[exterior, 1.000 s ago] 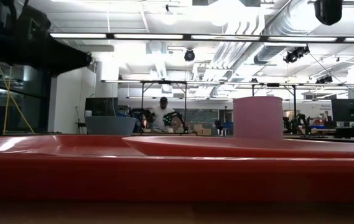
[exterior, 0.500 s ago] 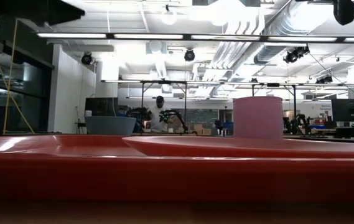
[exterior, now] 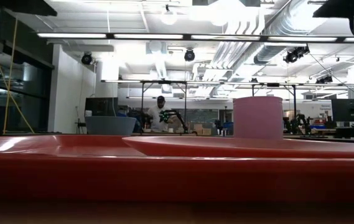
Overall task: Set up tray
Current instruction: Put the blue bowl on the pink plate
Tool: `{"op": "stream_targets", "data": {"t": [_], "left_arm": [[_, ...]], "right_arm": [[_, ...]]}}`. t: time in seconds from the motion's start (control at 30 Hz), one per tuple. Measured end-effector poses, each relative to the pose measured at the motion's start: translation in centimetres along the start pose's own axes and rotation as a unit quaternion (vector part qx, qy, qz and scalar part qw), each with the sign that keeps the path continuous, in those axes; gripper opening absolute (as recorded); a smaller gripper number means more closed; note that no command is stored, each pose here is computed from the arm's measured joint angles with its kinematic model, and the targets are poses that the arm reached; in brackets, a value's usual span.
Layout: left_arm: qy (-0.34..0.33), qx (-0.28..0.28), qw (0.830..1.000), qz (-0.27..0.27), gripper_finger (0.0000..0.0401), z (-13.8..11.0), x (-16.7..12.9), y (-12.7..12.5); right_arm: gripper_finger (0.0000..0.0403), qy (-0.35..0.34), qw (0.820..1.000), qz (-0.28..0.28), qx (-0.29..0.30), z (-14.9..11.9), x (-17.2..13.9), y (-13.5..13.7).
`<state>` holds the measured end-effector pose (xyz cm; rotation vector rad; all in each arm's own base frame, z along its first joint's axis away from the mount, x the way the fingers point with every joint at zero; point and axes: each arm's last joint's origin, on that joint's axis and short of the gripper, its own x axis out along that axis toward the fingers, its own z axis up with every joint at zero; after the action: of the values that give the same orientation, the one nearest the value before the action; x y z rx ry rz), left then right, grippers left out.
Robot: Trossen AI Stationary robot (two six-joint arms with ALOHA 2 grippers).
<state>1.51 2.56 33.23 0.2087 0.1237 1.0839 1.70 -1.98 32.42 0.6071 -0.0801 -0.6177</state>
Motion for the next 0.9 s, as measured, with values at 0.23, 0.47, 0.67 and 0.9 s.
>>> {"op": "stream_targets", "data": {"t": [0.23,0.47,0.67,0.9], "left_arm": [[0.017,-0.020,0.995,0.097,0.0257,1.5,-0.4,1.6],[0.050,0.088,0.984,0.148,0.0214,5.1,0.4,0.9],[0.040,0.057,0.988,0.141,0.0176,7.8,0.2,2.1],[0.047,-0.054,0.996,0.054,0.0169,7.4,-0.9,4.1]], "right_arm": [[0.0000,0.017,1.000,-0.013,0.001,-0.5,-0.2,-0.9],[0.0000,0.026,1.000,-0.006,0.005,-0.5,-0.2,-0.8],[0.0000,0.035,0.999,0.001,0.004,-0.6,-0.2,-0.8],[0.0000,0.037,0.999,0.003,0.000,-0.6,-0.2,-0.8]]}}
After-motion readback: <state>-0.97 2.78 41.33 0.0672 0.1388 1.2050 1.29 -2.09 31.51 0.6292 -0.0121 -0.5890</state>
